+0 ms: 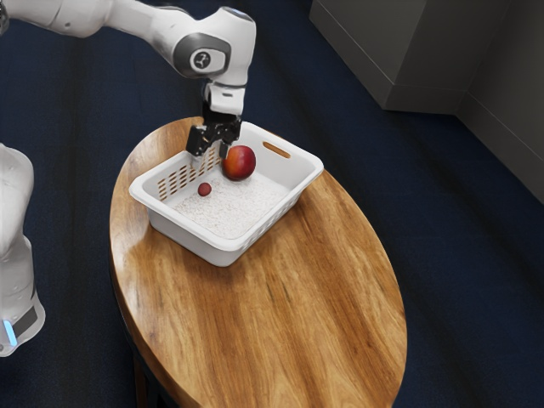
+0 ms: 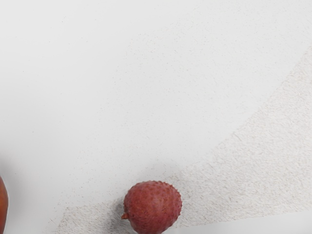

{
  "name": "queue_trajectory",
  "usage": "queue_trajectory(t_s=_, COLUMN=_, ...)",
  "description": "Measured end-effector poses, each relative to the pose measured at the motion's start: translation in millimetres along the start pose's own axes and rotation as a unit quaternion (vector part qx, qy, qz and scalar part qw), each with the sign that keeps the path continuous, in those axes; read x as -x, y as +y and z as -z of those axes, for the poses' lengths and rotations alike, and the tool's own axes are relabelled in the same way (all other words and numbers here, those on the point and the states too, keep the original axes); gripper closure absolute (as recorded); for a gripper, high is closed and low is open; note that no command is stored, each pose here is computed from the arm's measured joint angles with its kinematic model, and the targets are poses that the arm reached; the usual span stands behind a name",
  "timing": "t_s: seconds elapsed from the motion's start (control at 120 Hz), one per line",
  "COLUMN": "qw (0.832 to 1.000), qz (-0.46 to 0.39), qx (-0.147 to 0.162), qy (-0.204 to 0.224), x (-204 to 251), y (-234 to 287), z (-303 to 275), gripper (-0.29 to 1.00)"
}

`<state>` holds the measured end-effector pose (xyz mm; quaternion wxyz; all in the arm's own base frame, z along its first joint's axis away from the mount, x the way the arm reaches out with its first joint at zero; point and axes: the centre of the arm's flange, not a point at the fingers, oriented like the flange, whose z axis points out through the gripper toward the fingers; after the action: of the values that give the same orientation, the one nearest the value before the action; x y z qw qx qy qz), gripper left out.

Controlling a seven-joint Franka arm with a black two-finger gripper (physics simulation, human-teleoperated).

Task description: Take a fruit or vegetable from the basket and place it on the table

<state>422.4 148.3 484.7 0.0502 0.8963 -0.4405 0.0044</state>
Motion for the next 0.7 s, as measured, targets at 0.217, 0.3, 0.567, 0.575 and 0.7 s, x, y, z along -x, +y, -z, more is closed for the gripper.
queue_trajectory(t_s=0.217, qw=1.0, qz=-0.002, qx=0.004, qy=0.0, x=-3, y=-6, z=-14, gripper=0.0)
queue_trajectory(t_s=0.3, qw=1.0, qz=-0.003, qx=0.008, qy=0.002, x=-4, y=-7, z=-21, gripper=0.0)
queue_trajectory(t_s=0.567, qw=1.0, qz=0.004, qx=0.015, qy=0.011, x=3, y=-6, z=-35, gripper=0.0)
queue_trajectory(t_s=0.575, qw=1.0, qz=0.004, qx=0.015, qy=0.011, x=3, y=-6, z=-35, gripper=0.0)
queue_trajectory(t_s=0.7, qw=1.0, qz=0.003, qx=0.015, qy=0.014, x=2, y=-7, z=-36, gripper=0.0)
